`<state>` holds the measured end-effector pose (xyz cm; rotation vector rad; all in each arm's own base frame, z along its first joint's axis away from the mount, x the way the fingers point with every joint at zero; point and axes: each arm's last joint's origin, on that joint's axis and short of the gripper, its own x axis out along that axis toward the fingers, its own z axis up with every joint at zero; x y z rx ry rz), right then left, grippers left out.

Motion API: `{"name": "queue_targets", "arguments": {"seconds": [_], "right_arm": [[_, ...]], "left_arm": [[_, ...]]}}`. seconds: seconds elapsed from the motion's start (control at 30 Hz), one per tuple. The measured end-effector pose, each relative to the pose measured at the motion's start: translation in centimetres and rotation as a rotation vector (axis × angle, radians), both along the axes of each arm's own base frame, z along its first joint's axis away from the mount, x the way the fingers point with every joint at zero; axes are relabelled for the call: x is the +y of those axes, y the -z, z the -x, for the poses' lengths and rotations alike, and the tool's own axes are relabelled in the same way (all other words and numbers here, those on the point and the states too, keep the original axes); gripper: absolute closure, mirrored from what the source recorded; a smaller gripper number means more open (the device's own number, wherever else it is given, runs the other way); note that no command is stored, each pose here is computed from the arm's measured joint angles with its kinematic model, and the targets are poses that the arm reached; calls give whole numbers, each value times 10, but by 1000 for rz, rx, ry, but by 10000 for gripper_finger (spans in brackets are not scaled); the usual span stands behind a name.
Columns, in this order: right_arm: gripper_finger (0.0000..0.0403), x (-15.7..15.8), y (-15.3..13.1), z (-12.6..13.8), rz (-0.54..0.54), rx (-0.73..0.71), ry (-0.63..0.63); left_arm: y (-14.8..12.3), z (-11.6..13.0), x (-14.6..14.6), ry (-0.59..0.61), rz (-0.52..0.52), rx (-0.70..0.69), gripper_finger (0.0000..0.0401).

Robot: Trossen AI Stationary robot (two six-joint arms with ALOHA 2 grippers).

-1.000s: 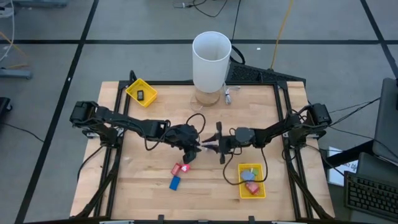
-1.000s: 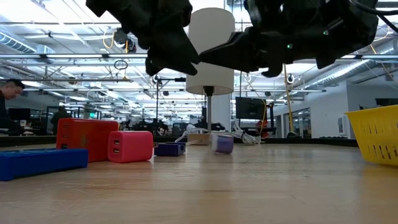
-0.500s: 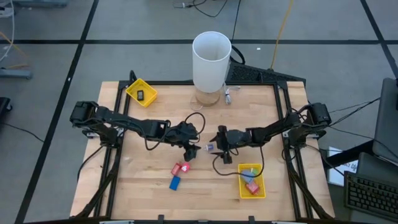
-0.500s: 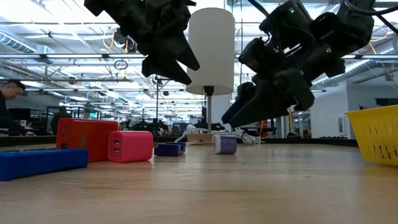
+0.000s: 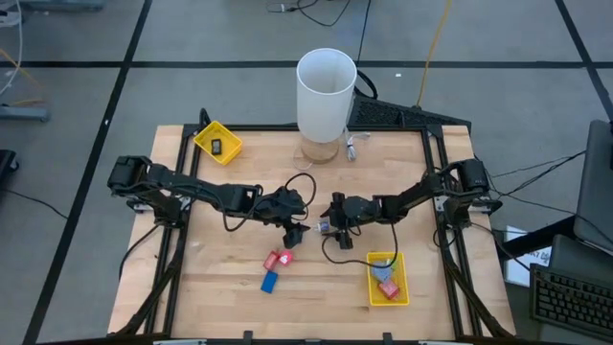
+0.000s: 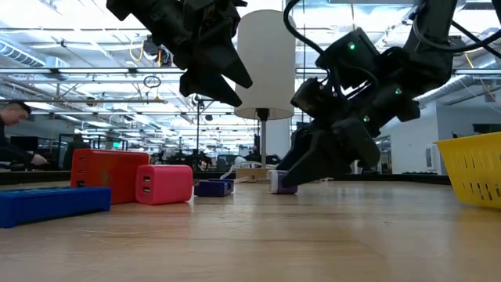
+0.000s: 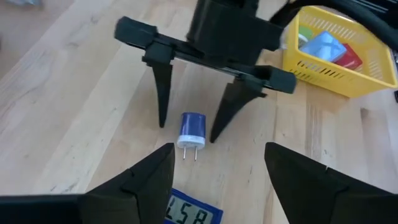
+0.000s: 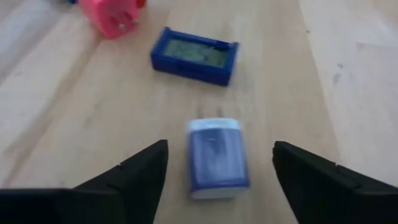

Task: Pick & Place Office items
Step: Put the violet charger adapter into the bottom yellow bin

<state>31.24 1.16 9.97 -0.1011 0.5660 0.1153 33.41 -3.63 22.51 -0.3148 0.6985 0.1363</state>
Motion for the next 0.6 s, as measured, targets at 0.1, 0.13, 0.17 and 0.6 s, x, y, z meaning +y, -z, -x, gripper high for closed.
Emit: {"name": "queue_targets", "arguments": {"seconds": [0.1,0.13,0.17,0.6], "right_arm": [[167,-2,1,0,0,9,3],[180,-2,1,0,2,8,0],[195,-2,1,0,1,8,-6],[282,0,-30,7,1,-32,-89]], "left_arm": [[0,0,0,16,-19,1,158],[0,0,0,22,-25,1,159],[0,0,0,26,-30,1,160],[0,2,0,57,-66,24,137]]}}
